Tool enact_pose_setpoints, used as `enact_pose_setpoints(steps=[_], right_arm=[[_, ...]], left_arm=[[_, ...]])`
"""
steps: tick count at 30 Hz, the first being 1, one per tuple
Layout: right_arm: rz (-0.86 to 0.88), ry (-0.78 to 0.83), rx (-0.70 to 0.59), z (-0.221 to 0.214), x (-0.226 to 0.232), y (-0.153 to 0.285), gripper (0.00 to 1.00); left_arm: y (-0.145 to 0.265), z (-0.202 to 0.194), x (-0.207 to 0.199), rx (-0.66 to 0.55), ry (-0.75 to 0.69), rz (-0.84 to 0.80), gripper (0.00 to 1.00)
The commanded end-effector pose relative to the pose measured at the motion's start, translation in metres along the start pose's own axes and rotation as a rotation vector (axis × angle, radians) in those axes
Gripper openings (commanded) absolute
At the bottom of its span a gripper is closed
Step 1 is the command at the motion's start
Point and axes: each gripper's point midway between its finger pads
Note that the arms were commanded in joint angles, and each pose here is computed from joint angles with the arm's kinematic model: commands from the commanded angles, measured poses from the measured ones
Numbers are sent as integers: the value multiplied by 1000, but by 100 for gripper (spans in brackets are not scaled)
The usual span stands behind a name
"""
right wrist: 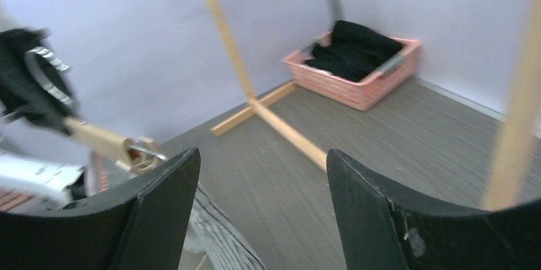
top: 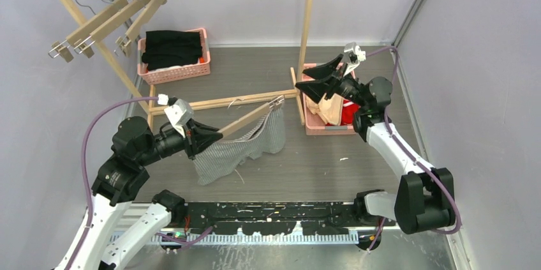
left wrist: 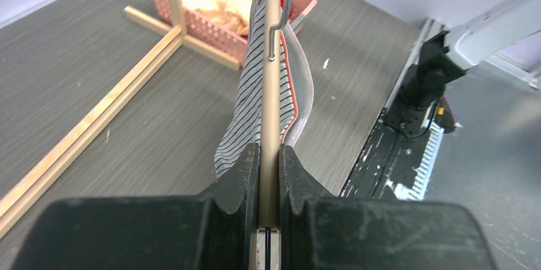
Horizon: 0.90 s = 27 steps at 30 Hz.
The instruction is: Remove the underwear clipped to the hanger
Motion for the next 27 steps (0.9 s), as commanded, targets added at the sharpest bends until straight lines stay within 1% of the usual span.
enact_pose_setpoints(steps=[1, 5, 9, 13, 18, 27], right_arm=[[343, 24, 13, 16, 70, 7, 78], [381, 33, 10, 17, 82, 12, 78], [373, 67, 12, 22, 89, 14, 78], [387, 93, 10, 26, 101, 16, 78], [401, 110, 25, 24, 112, 12, 78], [391, 133, 36, 22, 113, 6, 78]], left_arm=[[-9, 49, -18, -168, -39, -126, 0], [-18, 60, -23, -191, 16, -187, 0], [-27, 62, -19, -178, 52, -191, 0], [-28, 64, -16, -183, 61, -177, 0], [-29, 69, -21, -194, 76, -209, 0], [-25, 77, -33, -208, 98, -269, 0]])
Point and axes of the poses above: each gripper's point midway between its finger pads, its own y axis back along the fingers, its own x axis along the line the jaws close on, z = x × y, and after that the axes turned 3 degrees about -y, right-handed
